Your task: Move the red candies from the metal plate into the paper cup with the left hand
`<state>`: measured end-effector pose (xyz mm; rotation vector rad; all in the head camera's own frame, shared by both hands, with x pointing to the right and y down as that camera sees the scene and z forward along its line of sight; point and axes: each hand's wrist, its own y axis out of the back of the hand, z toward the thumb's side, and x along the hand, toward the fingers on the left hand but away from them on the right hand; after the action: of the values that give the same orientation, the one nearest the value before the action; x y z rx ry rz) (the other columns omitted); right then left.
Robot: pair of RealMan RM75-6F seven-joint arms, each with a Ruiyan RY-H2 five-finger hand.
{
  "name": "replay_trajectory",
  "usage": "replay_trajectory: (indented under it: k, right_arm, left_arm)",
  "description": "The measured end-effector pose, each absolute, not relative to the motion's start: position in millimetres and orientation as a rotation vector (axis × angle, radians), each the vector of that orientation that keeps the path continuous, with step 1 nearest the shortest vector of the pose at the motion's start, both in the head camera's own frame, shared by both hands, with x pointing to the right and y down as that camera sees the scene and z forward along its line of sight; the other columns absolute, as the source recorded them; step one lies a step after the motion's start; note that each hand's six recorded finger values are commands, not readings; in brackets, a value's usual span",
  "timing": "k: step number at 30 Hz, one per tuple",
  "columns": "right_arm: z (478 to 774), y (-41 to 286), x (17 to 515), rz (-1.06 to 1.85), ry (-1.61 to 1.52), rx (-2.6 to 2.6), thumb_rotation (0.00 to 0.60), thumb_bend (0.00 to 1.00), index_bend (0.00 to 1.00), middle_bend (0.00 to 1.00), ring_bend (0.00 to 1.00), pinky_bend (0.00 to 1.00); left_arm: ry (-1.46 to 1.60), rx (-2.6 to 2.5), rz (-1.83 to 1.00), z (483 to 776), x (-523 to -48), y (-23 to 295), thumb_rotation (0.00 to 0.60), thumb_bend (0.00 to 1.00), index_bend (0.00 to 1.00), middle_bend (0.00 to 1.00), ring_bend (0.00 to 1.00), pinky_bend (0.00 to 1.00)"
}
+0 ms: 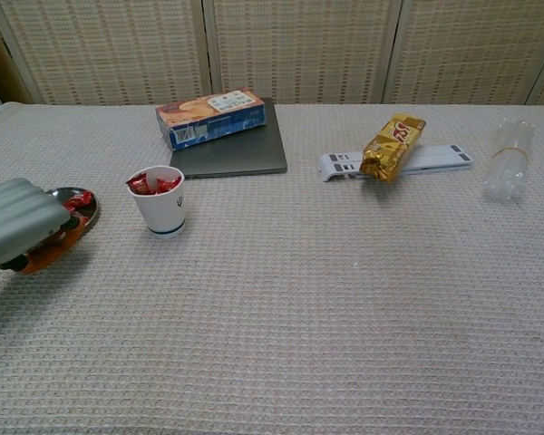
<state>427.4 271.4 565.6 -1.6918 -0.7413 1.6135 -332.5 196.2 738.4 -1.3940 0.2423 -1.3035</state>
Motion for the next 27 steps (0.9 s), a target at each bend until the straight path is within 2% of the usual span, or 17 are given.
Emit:
replay_trajectory:
  k: [9,17,22,27]
  right_arm:
    - [566,271,428,1.614,-0.742,-1.695,0.6,0.11,0.0,0.0,0.0,0.0]
    - [569,267,431,1.634,-0.747,-1.686,0.6,0.11,0.0,0.0,0.0,0.0]
    - [573,264,433,1.654,-0.752,-1.68,0.6,0.11,0.0,0.0,0.0,0.0]
    - [574,261,436,1.671,-0.767,-1.669,0.6,0.11,0.0,0.0,0.0,0.0]
  left_arm:
    - [0.326,-1.391,-1.241,703,-321,184,0.6,0.54,0.61,0.63,0.66,1.0]
    - [0.475,-1.416,-1.148,659,-281,134,0.6,0.54,0.61,0.63,0.66,1.0]
    - [0.48,-1.447,-1.095,658,-241,111,0.6,0.54,0.61,0.63,0.66,1.0]
    - [0.463,-1.487,-1.074,670,-209,108,0.6,0.54,0.6,0.62,0.66,1.0]
